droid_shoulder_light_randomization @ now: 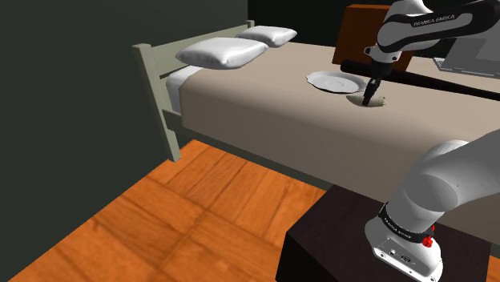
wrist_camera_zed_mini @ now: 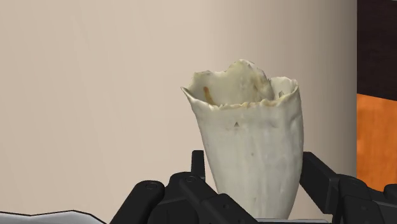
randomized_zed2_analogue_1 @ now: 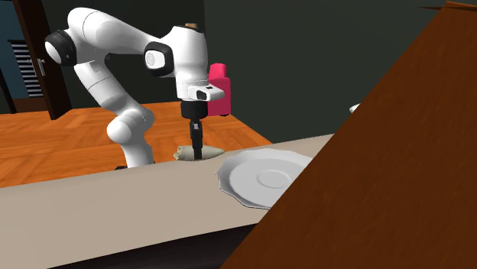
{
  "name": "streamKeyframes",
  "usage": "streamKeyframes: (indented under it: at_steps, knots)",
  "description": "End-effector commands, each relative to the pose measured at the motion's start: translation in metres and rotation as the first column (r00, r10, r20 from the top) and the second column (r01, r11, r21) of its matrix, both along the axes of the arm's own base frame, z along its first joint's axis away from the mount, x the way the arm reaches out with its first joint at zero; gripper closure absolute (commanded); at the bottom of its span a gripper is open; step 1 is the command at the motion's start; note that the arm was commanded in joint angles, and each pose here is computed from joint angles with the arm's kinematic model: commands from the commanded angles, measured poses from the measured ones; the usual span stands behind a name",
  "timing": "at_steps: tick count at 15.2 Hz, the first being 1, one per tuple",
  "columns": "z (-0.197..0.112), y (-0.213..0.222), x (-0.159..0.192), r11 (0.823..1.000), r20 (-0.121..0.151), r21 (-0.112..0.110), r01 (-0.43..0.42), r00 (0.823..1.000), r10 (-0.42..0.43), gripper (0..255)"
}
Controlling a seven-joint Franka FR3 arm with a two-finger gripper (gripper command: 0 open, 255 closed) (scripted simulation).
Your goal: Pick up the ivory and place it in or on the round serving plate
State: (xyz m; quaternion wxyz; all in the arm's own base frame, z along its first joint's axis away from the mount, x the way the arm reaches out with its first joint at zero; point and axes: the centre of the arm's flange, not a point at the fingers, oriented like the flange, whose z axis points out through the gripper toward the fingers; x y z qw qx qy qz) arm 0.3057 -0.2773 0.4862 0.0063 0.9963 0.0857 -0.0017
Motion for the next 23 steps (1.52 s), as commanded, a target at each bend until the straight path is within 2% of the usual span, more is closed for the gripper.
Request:
streamKeyframes:
  at_steps: [1, 18, 23]
  knots:
    - [0.005, 0.0, 0.0, 1.0, 0.0, 0.0, 0.0, 1.0, 0.0, 255]
    - [0.094, 0.0, 0.0, 1.0, 0.0, 0.0, 0.0, 1.0, 0.0, 255]
    - [0.098, -0.034, 0.057, 1.0, 0.0, 0.0, 0.0, 1.0, 0.0, 255]
